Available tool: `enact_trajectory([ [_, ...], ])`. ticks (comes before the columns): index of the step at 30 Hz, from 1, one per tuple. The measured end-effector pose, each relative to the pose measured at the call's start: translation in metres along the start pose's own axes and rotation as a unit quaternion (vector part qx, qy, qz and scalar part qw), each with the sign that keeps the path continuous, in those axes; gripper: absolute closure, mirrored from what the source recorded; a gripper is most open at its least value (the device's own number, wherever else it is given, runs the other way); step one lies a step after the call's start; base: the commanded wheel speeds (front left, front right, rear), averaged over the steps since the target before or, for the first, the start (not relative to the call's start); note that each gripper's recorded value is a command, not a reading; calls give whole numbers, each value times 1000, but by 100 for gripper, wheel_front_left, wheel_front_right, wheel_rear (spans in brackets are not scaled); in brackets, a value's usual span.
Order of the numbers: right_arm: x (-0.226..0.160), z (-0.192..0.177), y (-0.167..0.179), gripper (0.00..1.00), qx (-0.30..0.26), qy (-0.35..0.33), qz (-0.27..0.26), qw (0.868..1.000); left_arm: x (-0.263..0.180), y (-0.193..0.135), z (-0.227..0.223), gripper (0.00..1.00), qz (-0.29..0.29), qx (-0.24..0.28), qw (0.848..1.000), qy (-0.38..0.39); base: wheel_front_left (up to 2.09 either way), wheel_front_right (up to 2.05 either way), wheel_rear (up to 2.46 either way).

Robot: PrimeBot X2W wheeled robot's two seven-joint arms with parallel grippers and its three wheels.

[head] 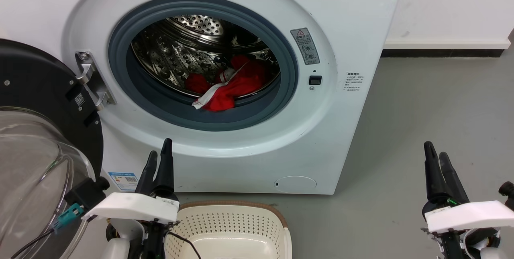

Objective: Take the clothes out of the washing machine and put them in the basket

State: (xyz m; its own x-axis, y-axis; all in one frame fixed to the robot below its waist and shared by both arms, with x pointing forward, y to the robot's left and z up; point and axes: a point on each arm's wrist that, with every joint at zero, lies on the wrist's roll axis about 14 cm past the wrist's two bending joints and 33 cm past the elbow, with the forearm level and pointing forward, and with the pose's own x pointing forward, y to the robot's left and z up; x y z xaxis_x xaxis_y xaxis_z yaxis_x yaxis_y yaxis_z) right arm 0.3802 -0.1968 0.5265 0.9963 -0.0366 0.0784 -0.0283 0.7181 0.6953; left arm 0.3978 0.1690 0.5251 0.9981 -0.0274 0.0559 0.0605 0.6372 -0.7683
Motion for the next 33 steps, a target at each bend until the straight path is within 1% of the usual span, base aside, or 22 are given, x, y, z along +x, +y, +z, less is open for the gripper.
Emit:
enact_trajectory([
  [8, -1, 1, 1, 0, -74, -3, 5, 997, 2, -7, -2, 0, -10, 64, 998, -1, 0, 0, 0],
  [17, -2, 3, -1, 0, -146, -6, 8, 989, 5, -16, -4, 0, -27, 133, 991, -3, 0, 0, 0],
  [33, -3, 4, 2, 0, -235, -13, 20, 972, 6, -23, -9, 0, -43, 219, 975, -7, 0, 0, 0],
])
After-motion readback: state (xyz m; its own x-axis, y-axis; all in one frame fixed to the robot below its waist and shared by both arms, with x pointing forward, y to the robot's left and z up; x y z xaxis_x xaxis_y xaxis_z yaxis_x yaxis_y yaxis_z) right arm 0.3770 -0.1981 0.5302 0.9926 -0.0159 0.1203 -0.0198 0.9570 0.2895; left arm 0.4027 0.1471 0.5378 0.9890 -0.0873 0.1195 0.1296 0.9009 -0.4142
